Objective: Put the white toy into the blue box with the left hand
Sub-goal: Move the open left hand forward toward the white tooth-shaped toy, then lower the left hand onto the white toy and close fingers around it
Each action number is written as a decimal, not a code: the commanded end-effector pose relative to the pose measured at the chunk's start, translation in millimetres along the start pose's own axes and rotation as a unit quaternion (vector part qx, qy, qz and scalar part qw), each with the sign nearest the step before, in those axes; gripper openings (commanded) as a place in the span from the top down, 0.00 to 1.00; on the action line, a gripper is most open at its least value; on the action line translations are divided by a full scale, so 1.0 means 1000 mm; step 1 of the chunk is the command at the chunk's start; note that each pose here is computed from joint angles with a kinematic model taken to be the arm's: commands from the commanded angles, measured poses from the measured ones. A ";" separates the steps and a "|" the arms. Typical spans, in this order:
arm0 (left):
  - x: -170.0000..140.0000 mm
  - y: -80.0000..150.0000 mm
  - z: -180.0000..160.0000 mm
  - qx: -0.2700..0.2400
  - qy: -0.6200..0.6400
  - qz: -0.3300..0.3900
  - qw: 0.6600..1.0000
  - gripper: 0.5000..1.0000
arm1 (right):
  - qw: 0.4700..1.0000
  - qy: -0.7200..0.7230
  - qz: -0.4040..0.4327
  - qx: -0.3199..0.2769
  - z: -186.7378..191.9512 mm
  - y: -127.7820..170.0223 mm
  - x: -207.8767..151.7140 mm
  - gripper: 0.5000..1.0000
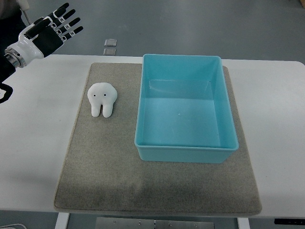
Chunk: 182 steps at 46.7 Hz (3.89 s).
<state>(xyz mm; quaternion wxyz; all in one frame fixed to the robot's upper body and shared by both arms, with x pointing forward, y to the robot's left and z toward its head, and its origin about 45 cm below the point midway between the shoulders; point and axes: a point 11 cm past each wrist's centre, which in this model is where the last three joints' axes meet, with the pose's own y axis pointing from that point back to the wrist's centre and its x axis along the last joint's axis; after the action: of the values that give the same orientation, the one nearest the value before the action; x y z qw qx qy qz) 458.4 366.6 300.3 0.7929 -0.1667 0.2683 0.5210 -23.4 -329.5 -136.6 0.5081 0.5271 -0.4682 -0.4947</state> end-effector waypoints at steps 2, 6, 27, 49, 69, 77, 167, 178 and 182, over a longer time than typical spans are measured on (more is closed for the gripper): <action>0.001 0.002 -0.002 0.013 -0.036 -0.006 0.999 0.01 | 1.000 0.000 0.000 0.000 0.000 0.000 0.000 0.13; 0.002 0.003 -0.004 0.020 -0.075 -0.005 0.997 0.01 | 1.000 0.000 0.000 0.000 0.000 0.000 0.000 0.13; 0.001 0.009 -0.008 0.089 -0.336 -0.024 0.938 0.01 | 1.000 0.000 0.000 0.000 0.000 0.000 0.000 0.13; -0.009 0.029 0.005 0.112 -0.520 -0.057 0.845 0.02 | 1.000 0.000 0.000 0.000 0.000 0.000 0.000 0.13; -0.033 0.029 -0.002 0.107 -0.667 -0.069 0.734 0.02 | 1.000 0.000 0.000 0.000 0.000 0.000 0.000 0.13; -0.032 0.030 -0.020 0.128 -0.699 -0.087 0.698 0.02 | 1.000 0.000 0.000 0.000 0.000 0.000 0.000 0.13; -0.012 0.000 -0.109 0.188 -0.777 -0.066 0.597 0.28 | 1.000 0.000 0.000 0.000 0.000 0.000 0.000 0.13; -0.013 0.000 -0.109 0.188 -0.784 -0.069 0.587 0.44 | 1.000 0.000 0.000 0.000 0.000 0.000 0.000 0.13; -0.014 -0.001 -0.108 0.186 -0.784 -0.069 0.588 0.47 | 1.000 0.000 0.000 0.000 0.000 0.000 0.000 0.13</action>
<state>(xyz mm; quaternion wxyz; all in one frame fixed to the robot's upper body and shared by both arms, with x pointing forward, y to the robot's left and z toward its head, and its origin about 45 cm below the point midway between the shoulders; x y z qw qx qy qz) 426.9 297.9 220.4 0.7436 0.4413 -0.3770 0.3319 -23.4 -329.5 -136.6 0.5081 0.5271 -0.4682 -0.4948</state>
